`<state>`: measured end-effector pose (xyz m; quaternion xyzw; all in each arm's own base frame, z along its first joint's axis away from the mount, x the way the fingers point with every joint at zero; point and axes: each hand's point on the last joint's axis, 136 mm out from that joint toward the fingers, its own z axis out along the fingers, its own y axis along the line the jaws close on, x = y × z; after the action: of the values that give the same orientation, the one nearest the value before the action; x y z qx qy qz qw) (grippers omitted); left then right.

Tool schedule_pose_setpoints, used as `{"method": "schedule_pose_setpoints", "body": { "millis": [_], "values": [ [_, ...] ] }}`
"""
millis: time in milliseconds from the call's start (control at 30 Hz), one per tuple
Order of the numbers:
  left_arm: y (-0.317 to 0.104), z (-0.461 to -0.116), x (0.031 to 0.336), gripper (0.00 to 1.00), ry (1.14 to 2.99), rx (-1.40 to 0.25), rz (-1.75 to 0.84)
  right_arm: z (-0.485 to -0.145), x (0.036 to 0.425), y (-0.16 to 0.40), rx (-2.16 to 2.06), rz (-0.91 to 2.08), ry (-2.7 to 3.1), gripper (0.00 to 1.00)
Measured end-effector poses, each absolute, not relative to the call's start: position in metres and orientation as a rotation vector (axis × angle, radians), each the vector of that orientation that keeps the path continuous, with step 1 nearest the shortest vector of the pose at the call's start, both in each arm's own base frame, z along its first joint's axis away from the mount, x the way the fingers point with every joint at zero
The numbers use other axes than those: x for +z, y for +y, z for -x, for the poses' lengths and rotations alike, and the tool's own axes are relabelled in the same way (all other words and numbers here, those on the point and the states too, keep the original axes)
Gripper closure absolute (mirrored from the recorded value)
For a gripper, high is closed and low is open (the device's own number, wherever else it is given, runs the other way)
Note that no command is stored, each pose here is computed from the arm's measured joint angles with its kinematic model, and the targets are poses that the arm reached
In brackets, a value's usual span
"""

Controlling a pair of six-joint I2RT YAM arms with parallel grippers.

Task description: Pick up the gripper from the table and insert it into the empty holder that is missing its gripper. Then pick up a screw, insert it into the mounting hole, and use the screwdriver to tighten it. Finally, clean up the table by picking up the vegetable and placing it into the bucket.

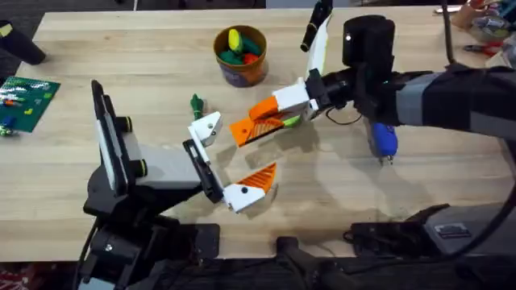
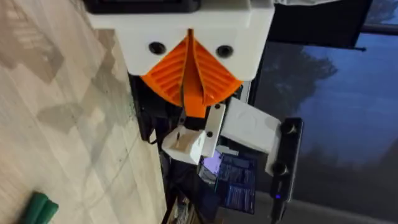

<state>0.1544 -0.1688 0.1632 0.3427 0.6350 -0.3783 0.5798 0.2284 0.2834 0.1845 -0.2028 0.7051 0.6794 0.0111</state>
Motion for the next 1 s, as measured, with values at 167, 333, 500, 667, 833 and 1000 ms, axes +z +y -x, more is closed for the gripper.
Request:
{"method": "schedule_pose_setpoints", "body": {
  "millis": [167, 333, 500, 667, 833, 1000],
  "values": [
    [-0.169, -0.154, 0.163, 0.016, 1.484, -0.884, -0.801, -0.232, 0.182, 0.285, 2.106, 0.583, 2.229, 0.980],
    [-0.169, -0.154, 0.163, 0.016, 1.484, -0.884, -0.801, -0.233, 0.181, 0.287, 2.093, 0.558, 2.247, 0.980],
    [-0.169, -0.154, 0.163, 0.016, 1.485, -0.884, -0.801, -0.235, 0.180, 0.288, 2.081, 0.543, 2.252, 0.979],
    [-0.169, -0.154, 0.163, 0.016, 1.484, -0.884, -0.801, -0.240, 0.184, 0.291, 2.065, 0.546, 2.241, 0.979],
    [-0.169, -0.154, 0.163, 0.016, 1.485, -0.884, -0.801, -0.238, 0.185, 0.296, 2.064, 0.563, 2.242, 0.980],
    [-0.168, -0.156, 0.163, 0.016, 1.487, -0.877, -0.795, -0.243, 0.169, 0.306, 2.087, 0.549, 2.265, 0.980]
  ]
}}
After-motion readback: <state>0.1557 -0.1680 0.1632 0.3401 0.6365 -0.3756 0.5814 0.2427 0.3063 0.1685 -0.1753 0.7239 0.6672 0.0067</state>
